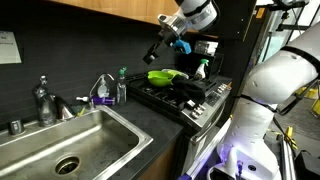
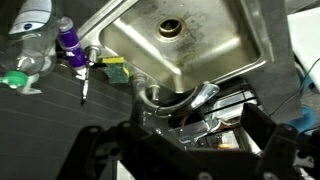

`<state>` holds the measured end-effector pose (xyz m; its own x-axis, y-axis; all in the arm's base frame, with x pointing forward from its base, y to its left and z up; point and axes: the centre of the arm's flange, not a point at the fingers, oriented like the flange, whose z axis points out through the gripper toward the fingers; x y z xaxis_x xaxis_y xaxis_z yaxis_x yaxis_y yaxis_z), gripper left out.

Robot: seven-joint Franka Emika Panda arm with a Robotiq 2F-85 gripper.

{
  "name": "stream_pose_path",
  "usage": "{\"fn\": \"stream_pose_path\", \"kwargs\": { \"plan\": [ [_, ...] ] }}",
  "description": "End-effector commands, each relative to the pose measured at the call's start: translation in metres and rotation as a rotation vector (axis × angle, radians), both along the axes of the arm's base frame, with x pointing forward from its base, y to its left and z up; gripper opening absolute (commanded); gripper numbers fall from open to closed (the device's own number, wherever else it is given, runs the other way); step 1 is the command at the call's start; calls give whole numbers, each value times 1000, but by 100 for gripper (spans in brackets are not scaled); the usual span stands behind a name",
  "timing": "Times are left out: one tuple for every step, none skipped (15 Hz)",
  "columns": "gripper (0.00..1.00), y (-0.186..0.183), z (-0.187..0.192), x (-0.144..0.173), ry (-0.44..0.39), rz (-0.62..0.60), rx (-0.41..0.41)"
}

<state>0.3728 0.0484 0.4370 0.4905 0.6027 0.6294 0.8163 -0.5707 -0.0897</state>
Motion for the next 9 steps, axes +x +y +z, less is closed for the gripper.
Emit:
{"fn": "stream_pose_path", "kwargs": {
  "plan": [
    [100,27,19,-33,55,92,-39],
    [100,35,22,-37,67,128,-63],
    [100,44,23,-37,80,164,-93],
    [100,52,24,-37,102,205,-137],
    [100,60,23,-38,121,243,-185],
    [100,66,22,-38,142,277,-236],
    [100,71,19,-38,168,304,-291],
    [100,74,16,-37,183,317,-351],
    [100,77,15,-35,191,321,-417]
  ]
}}
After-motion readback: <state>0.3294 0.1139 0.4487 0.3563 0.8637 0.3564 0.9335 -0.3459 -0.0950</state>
